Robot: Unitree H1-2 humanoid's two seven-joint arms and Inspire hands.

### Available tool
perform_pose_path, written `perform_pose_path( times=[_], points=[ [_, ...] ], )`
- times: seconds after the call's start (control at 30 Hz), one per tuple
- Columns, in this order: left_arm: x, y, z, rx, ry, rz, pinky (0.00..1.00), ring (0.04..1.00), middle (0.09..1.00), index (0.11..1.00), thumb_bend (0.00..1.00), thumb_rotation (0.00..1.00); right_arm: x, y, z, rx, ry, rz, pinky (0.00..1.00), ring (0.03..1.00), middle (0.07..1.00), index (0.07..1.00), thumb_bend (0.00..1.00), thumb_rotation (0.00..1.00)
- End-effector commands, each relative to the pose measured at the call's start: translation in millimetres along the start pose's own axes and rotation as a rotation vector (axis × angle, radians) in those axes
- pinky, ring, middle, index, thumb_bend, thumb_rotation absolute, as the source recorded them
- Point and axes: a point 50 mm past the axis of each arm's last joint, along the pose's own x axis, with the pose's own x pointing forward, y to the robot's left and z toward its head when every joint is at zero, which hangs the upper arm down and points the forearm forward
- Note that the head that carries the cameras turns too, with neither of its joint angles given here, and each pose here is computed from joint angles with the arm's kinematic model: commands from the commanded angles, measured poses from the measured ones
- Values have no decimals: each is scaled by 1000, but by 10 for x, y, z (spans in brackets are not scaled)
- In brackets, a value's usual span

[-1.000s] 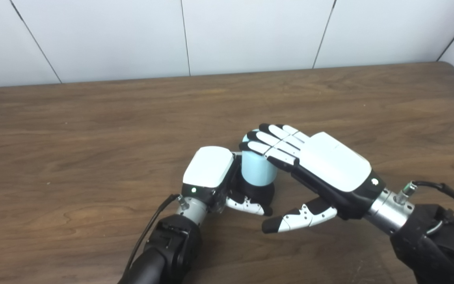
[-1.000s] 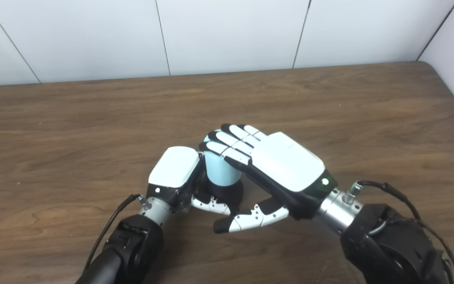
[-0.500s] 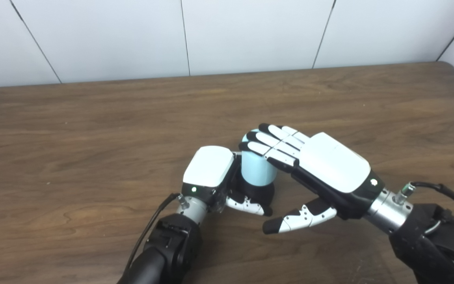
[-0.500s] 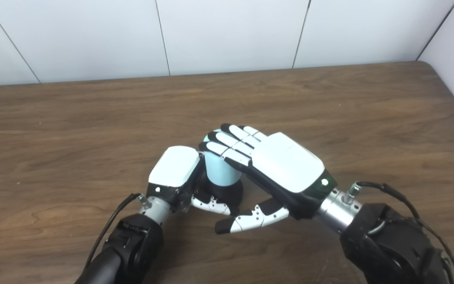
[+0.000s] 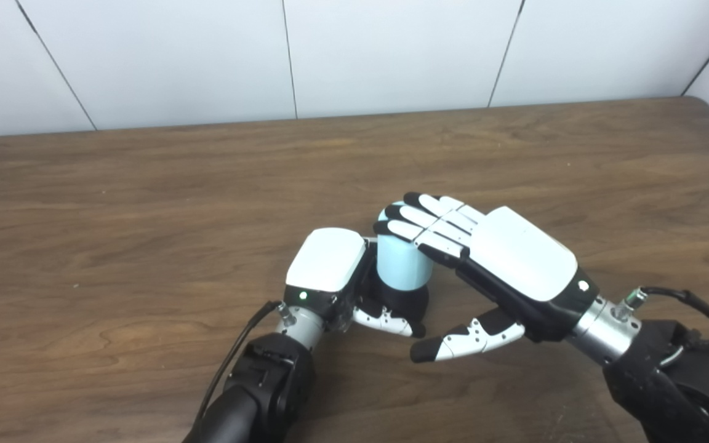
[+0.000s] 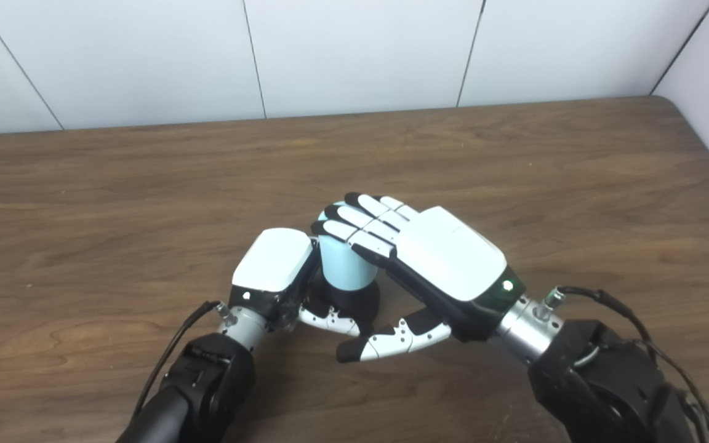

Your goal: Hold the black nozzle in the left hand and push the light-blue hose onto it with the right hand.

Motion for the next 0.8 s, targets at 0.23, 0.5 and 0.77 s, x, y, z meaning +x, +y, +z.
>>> perform_pose_path(
  times=[0.23, 0.5, 0.77],
  points=[
    [-181, -464, 34, -36, 11, -277, 438, 465, 519, 471, 502, 0, -114, 205, -132, -1, 44, 147, 935, 948, 918, 878, 561, 961],
    [-196, -468, 37, -41, 11, -272, 452, 475, 533, 464, 500, 0, -157, 220, -143, 5, 52, 152, 934, 950, 918, 875, 563, 955],
    [-196, -456, 40, -48, 14, -276, 441, 479, 521, 471, 501, 0, -178, 250, -134, 8, 57, 167, 930, 952, 915, 875, 560, 942]
  ],
)
